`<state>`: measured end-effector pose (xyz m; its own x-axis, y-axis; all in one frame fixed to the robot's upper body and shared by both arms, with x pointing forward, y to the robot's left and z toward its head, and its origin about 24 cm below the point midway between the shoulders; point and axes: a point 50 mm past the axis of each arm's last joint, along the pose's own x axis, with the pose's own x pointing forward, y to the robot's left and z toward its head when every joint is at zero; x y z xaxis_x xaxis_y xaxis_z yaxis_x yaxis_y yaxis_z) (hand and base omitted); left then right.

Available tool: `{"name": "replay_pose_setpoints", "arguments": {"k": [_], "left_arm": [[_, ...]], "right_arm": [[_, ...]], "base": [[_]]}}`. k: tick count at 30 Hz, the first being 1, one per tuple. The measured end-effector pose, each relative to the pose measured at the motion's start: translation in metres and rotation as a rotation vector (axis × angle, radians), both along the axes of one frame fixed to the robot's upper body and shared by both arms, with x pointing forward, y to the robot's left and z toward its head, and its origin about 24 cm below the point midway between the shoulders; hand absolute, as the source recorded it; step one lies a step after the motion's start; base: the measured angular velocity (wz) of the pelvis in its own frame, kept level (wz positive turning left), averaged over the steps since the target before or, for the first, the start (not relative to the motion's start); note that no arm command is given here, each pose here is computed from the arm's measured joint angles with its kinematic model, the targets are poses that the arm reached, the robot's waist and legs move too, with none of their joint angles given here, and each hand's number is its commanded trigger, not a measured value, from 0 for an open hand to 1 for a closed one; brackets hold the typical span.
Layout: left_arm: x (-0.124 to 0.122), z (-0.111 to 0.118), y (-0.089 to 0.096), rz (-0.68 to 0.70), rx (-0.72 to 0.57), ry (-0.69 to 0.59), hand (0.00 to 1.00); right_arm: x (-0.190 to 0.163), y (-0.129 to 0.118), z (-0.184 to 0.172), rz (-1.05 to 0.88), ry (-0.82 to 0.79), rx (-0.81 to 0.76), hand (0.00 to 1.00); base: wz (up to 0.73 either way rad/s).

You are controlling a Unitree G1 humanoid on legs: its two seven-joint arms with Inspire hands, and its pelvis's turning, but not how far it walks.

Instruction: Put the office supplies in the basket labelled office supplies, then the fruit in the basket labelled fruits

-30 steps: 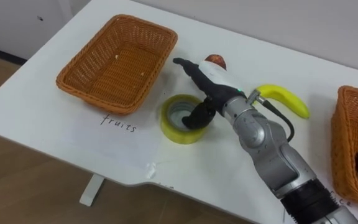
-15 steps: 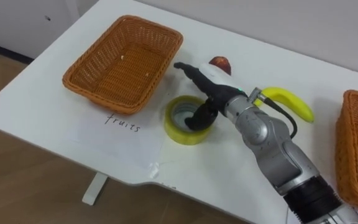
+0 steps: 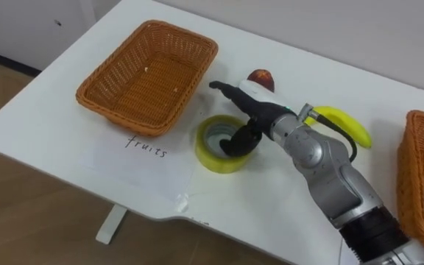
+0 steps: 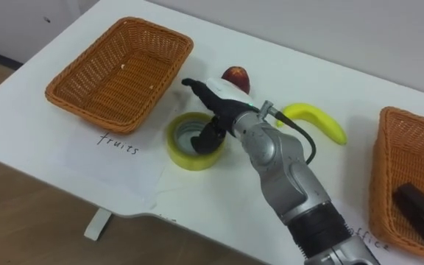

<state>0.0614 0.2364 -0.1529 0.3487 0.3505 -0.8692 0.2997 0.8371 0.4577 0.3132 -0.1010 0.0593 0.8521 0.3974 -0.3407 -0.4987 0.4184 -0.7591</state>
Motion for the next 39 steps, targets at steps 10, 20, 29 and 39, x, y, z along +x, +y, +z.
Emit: {"name": "replay_pose_setpoints", "arguments": {"k": [10,20,29,39], "left_arm": [[-0.003,-0.002,0.002,0.012,0.004,0.042,0.00],[-0.004,-0.004,0.002,0.018,0.004,0.073,0.00],[-0.003,-0.004,0.002,0.019,0.001,0.079,0.00],[-0.001,-0.004,0.004,0.022,0.006,0.093,0.00]], "right_arm": [[0.000,-0.005,-0.005,-0.004,0.071,-0.023,0.00],[-0.002,-0.006,-0.007,0.002,0.137,-0.033,0.00],[-0.004,-0.009,-0.015,0.007,0.220,-0.033,0.60],[0.011,-0.012,-0.018,-0.056,0.240,-0.059,1.00]], "base": [[0.00],[0.00],[0.00],[0.01]]}}
